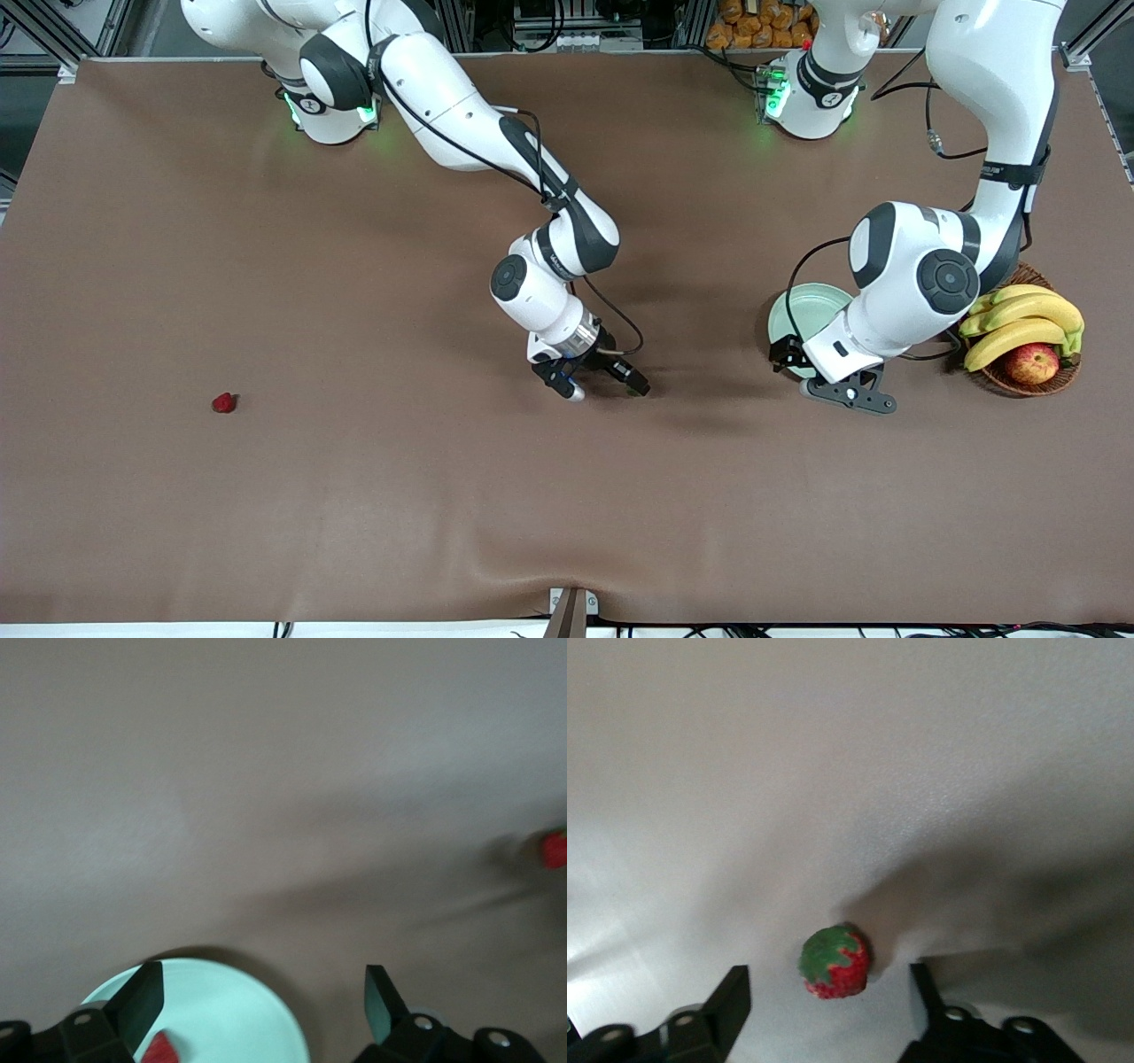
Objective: Collect all strawberries into plate
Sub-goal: 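Set the strawberry down near the plate with the right gripper, then grasp the placed strawberry with the left gripper while the right gripper reaches the last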
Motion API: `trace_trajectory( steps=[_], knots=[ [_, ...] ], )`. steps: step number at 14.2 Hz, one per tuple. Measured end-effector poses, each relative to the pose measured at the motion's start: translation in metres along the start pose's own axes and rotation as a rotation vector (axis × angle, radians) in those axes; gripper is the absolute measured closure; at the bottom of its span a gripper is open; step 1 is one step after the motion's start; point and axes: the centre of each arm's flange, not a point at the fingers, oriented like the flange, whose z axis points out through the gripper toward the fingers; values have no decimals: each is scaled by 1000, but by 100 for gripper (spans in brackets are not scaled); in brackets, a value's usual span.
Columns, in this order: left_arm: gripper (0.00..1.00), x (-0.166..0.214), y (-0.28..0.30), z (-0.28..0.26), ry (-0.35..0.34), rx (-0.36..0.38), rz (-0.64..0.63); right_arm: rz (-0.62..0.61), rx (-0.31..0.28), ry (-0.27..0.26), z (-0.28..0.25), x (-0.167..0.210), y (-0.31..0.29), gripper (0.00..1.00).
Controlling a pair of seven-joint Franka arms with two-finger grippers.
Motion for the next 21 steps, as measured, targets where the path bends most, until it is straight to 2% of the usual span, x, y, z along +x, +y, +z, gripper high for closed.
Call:
trace_trajectory(
  steps=[1, 2, 5, 7, 11, 14, 17, 20, 21],
  knots=[
    [0, 4, 9, -5, 13, -17, -13, -1, 3, 5, -1, 2, -1, 5],
    [0, 8, 21, -9, 23, -29, -23, -4, 5, 15, -4, 6, -3, 0],
    [0, 15, 63, -16, 38, -62, -28, -17, 16, 65, -31, 34, -17, 0],
    [0, 21, 88, -11, 40, -77, -24, -35, -16, 45, -61, 54, -31, 0],
    [0, 32, 149, 16, 29, -108, -26, -55, -160, -24, -141, 115, -47, 0],
    [0, 36, 171, 44, 62, -127, -28, -58, -279, -30, -192, 168, -39, 0],
    [0, 33, 184, 79, 91, -139, -25, -121, -414, -68, -251, 225, -14, 0],
    [0, 24, 209, 112, 110, -121, -6, -162, -492, -88, -319, 283, 16, 0],
    [4, 22, 212, 119, 116, -110, 8, -180, -510, -95, -338, 304, 29, 0]
  ],
)
